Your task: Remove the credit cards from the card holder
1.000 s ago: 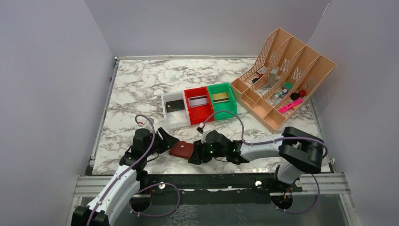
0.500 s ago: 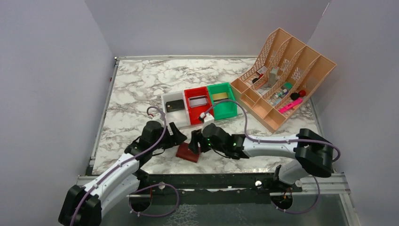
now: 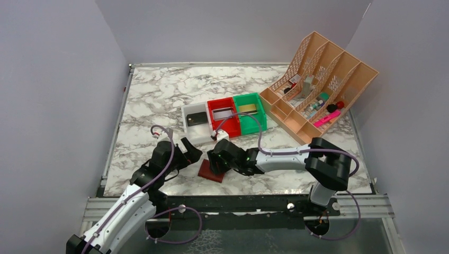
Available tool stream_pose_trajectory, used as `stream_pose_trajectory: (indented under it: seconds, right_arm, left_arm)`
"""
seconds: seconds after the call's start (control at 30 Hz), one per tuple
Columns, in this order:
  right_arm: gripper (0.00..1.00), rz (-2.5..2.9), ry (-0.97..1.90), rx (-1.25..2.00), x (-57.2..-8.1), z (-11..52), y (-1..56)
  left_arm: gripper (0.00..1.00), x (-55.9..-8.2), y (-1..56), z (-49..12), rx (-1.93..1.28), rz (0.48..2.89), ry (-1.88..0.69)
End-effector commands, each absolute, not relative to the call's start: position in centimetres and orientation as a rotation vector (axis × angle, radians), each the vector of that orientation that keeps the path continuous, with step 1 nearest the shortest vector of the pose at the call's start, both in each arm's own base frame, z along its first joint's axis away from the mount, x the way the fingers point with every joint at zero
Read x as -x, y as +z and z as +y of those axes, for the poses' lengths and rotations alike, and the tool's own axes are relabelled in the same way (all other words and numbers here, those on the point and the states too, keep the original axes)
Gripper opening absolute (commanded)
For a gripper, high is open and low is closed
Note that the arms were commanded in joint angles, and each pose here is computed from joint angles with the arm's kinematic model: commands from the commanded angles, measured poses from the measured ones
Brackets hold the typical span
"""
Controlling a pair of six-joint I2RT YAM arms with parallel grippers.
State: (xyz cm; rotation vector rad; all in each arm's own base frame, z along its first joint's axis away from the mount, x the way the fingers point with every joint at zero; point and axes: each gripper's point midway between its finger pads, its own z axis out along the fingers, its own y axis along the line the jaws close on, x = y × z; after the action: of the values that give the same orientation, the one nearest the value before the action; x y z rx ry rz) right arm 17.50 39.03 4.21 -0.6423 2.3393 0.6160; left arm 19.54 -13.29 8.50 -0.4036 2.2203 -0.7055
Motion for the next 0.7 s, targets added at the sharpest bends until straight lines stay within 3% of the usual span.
stream_pose_trajectory:
  seconds: [0.0, 0.17, 0.43, 0.67]
  right_arm:
    - [0.60, 2.411, 0.596, 0.594, -16.4, 37.2, 2.7]
    - [0.54, 2.473, 0.720, 0.528, -13.9, 35.7, 2.0]
    - [0.54, 2.355, 1.076, 0.559, -10.4, 35.3, 5.8]
    - [0.62, 2.330, 0.800, 0.613, -13.2, 33.7, 6.6]
  left_arm:
    - [0.98, -19.8, 9.6, -13.8, 0.390, 2.222, -0.720]
    - [0.91, -19.3, 8.7, -16.1, 0.276, 2.287, -0.835]
    - [0.87, -19.6, 7.7, -17.6, 0.148, 2.376, -0.839]
    - [0.86, -19.7, 7.7, -17.6, 0.141, 2.387, -0.822]
